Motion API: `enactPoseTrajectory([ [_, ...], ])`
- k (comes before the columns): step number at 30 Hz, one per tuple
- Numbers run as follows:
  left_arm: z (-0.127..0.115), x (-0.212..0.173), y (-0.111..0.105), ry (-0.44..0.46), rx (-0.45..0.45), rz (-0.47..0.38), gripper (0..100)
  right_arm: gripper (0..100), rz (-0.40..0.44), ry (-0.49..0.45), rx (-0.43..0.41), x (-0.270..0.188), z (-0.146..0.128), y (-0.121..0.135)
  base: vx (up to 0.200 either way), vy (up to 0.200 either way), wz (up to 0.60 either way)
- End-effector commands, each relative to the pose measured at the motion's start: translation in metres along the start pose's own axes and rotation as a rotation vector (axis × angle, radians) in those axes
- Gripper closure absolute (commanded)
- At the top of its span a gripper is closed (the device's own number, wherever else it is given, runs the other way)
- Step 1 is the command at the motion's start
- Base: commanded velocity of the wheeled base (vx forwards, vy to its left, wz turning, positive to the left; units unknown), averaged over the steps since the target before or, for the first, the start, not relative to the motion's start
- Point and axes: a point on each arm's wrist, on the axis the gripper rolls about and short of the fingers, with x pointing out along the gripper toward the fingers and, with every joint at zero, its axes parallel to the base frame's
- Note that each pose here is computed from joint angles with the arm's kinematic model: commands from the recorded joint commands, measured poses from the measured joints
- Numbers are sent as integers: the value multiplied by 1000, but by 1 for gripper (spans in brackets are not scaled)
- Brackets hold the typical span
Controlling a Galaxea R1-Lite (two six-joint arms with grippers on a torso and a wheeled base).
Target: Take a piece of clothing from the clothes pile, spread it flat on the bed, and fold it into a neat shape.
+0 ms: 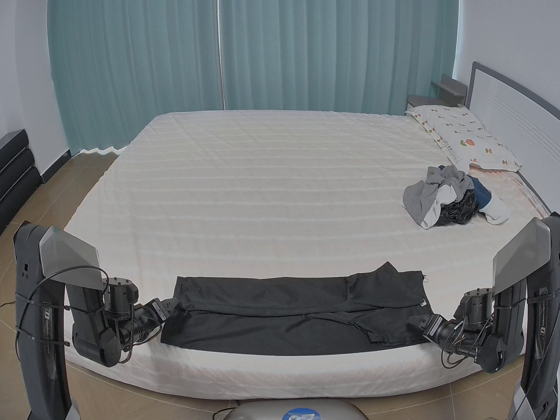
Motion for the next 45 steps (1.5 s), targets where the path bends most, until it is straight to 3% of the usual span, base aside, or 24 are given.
enactPoseTrajectory([
  [1, 5, -1, -1, -15, -12, -9, 0, 0, 6, -6, -1, 0, 1, 1, 0, 0, 0],
  [6, 12, -9, -20, -27, -109, -135, 0, 0, 6, -6, -1, 0, 1, 1, 0, 0, 0],
  [12, 2, -6, -33, 14, -75, -234, 0, 0, 7, -5, -2, 0, 1, 1, 0, 0, 0],
  [17, -13, 3, -28, 37, 11, -214, 0, 0, 8, -4, -3, 0, 0, 1, 0, 0, 0],
  [18, -20, 6, -22, 49, 82, -190, 0, 0, 8, -4, -3, 0, 0, 1, 0, 0, 0],
  [21, -25, 9, -19, 47, 109, -165, 0, 0, 8, -4, -3, 0, 0, 1, 0, 0, 0],
  [36, -26, 13, -19, 37, 118, -152, 0, 0, 9, -5, -4, 0, 0, 2, 0, 0, 0],
  [37, -25, 14, -18, 24, 116, -139, 100, 0, 8, -4, -4, 0, 0, 1, 0, 0, 0],
  [45, -16, 17, -13, -37, 91, -87, 100, 0, 10, -7, -3, 0, 1, 2, 0, 0, 0],
])
